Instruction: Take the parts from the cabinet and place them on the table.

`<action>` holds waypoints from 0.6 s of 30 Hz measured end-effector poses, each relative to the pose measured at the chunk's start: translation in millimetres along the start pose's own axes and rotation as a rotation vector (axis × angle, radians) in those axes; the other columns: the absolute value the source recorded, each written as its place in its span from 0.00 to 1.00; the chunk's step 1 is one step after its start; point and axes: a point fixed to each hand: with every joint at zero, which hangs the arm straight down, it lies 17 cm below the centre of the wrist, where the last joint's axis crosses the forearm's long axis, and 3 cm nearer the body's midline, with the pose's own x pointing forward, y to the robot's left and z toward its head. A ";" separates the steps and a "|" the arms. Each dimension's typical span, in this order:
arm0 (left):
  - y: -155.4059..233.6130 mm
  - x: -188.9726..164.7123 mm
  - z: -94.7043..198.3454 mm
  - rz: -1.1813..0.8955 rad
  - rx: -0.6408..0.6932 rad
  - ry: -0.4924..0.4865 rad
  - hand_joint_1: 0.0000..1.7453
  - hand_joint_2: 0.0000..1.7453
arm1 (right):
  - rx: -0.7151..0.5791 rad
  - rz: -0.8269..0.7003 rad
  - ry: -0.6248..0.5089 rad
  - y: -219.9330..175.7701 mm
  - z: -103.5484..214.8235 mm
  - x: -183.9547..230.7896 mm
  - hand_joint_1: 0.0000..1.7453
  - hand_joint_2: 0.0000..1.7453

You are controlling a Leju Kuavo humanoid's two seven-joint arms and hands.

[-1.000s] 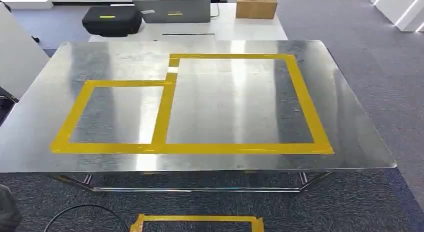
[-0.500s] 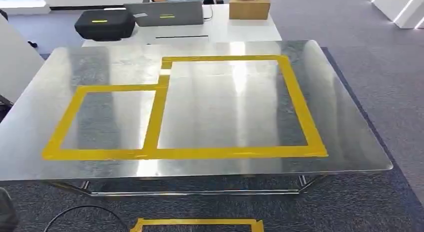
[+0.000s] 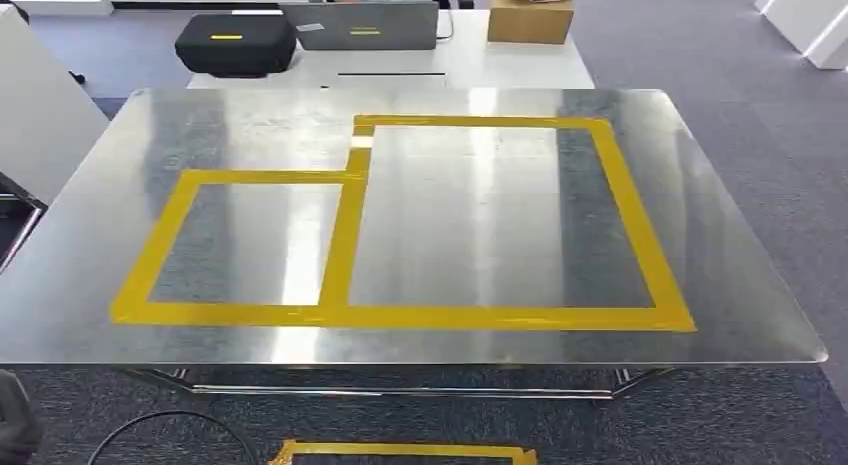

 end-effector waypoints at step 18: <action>-5.0 2.5 1.9 -0.030 -0.028 -0.026 1.00 1.00 | 0.046 -0.001 0.000 10.0 1.7 0.3 0.00 1.00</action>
